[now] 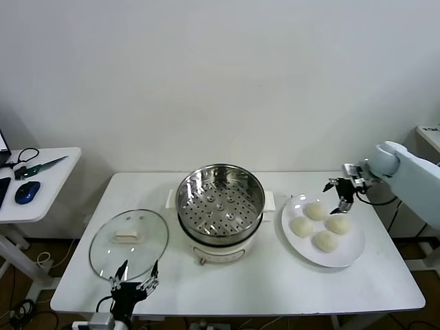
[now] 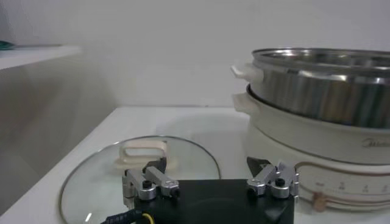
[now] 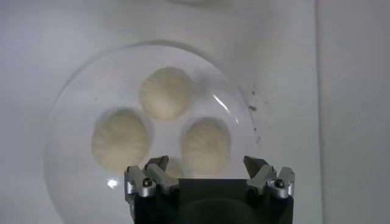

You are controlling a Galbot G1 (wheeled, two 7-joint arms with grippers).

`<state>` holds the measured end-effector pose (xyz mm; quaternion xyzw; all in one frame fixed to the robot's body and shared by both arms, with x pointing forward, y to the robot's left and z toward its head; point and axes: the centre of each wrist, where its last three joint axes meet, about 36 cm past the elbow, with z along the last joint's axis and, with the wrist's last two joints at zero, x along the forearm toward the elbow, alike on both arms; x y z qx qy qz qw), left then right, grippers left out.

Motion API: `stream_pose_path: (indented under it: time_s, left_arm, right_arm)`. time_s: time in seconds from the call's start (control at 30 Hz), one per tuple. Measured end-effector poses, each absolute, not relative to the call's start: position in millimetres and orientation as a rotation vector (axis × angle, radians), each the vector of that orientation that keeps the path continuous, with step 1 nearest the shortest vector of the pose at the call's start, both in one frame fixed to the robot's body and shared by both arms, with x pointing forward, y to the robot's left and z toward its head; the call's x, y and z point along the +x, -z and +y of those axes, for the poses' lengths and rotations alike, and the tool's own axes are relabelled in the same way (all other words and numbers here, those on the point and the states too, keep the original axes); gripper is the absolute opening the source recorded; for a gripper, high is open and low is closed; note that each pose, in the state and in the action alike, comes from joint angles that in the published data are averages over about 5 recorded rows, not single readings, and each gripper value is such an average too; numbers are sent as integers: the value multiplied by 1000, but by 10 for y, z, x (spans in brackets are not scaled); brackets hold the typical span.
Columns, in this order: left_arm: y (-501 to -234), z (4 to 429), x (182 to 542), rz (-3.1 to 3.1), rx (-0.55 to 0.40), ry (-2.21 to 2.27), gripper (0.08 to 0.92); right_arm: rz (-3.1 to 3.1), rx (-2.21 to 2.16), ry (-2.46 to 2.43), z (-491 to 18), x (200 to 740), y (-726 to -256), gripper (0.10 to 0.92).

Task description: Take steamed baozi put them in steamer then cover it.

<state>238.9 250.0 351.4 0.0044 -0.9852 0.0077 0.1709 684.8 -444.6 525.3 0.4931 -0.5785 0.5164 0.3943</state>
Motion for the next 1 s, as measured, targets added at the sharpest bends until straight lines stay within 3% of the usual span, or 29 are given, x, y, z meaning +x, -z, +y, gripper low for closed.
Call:
stream_pose_path:
  time_s: [0.57, 1.0]
  left_arm:
    - [-3455, 2518, 2366, -2789, 12, -14, 823]
    - [-3445, 2515, 2349, -2788, 17, -17, 823]
  right_arm:
    - [-1415, 1168, -1263, -4113, 7172, -4745, 815]
    - [-1408, 1141, -1243, -4085, 7219, -4649, 630]
